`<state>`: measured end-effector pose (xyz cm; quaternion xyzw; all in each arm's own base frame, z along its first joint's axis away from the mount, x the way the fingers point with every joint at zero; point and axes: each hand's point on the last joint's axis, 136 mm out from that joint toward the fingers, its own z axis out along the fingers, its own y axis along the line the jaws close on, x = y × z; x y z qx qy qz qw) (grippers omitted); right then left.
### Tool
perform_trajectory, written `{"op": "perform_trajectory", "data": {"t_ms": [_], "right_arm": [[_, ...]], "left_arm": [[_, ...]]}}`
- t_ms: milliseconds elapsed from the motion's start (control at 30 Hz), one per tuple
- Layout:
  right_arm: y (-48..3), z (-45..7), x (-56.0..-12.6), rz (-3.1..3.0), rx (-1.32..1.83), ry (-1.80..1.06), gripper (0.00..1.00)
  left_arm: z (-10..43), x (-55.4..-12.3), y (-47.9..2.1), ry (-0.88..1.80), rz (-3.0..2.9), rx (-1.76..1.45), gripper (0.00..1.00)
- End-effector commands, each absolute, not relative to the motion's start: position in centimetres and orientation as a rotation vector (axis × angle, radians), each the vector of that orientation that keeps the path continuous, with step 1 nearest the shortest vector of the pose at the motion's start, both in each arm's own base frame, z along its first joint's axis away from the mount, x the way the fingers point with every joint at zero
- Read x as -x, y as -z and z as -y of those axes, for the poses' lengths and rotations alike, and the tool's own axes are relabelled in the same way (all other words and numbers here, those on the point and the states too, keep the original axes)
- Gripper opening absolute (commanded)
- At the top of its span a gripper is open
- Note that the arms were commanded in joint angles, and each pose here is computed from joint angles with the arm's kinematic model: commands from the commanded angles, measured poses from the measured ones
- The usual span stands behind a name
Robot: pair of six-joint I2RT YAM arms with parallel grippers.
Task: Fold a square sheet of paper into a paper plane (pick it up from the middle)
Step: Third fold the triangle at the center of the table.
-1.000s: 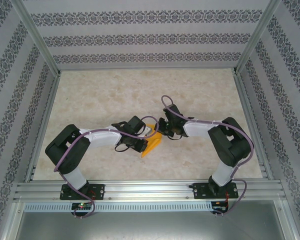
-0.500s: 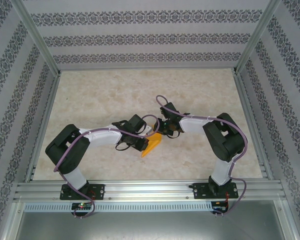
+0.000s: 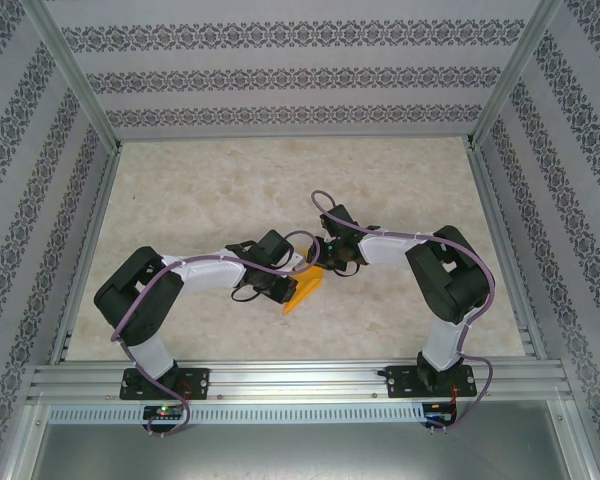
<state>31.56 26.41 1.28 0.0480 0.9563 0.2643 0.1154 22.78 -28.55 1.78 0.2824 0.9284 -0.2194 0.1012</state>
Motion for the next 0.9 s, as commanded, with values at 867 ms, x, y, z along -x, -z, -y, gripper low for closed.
{"op": "perform_trajectory", "data": {"t_ms": [867], "right_arm": [[-3.9, -29.8, -25.2, -2.607, -0.324, -1.16, 0.07]], "left_arm": [[27.6, -23.1, -1.1, 0.599, -2.772, -0.833, 0.06]]}}
